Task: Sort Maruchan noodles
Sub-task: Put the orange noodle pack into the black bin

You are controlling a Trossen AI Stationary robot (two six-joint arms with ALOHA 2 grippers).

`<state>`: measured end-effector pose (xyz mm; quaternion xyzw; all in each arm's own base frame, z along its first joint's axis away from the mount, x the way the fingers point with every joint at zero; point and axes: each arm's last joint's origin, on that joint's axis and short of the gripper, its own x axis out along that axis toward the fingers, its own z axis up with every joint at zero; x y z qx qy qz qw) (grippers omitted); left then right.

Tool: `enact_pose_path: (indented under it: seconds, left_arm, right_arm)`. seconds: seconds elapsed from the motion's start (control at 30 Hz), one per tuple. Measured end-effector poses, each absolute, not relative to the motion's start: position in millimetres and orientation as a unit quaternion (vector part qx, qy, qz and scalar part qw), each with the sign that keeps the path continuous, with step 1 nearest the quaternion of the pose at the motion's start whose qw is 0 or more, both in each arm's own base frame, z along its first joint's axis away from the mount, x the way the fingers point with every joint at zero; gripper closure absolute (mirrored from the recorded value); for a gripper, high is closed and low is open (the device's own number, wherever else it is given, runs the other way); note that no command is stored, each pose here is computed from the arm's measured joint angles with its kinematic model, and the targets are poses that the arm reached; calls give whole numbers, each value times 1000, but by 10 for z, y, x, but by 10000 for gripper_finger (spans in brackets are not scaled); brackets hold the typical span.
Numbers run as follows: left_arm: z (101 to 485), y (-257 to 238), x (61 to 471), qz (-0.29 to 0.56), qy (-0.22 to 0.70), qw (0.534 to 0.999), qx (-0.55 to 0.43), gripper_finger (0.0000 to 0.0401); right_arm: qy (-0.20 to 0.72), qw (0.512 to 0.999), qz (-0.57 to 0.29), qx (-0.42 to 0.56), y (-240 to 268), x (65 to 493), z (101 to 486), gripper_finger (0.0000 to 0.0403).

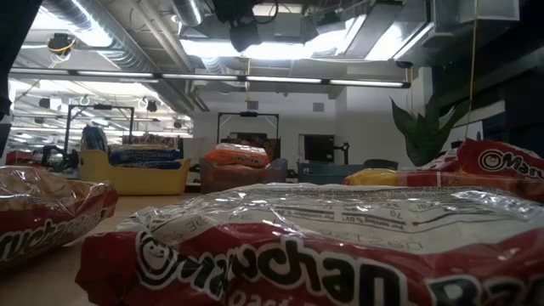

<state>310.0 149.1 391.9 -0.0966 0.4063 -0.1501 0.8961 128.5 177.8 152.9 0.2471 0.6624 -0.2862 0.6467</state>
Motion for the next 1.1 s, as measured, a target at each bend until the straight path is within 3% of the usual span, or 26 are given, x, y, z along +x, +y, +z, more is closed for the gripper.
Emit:
enact_pose_path:
  seconds: [0.37, 0.6, 0.73, 0.87, 1.1]
  left_arm:
    - [3911, 1501, 3098, -135, 415, 895, -89, 134]
    - [3910, 1502, 3099, -134, 416, 895, -92, 134]
    - [3864, 1513, 3142, -137, 402, 896, -131, 134]
    - [3660, 1492, 3209, -198, 381, 874, -227, 134]
    - [2974, 1286, 3402, -205, 415, 829, -315, 134]
  right_arm:
    - [573, 724, -346, 167, 1005, 1937, 1531, 171]
    - [487, 787, -305, 225, 444, 2492, 1583, 171]
    - [484, 766, -311, 287, 245, 2621, 1736, 171]
    - [475, 738, -352, 326, 196, 2617, 1915, 171]
    - [495, 693, -394, 346, 187, 2456, 1884, 171]
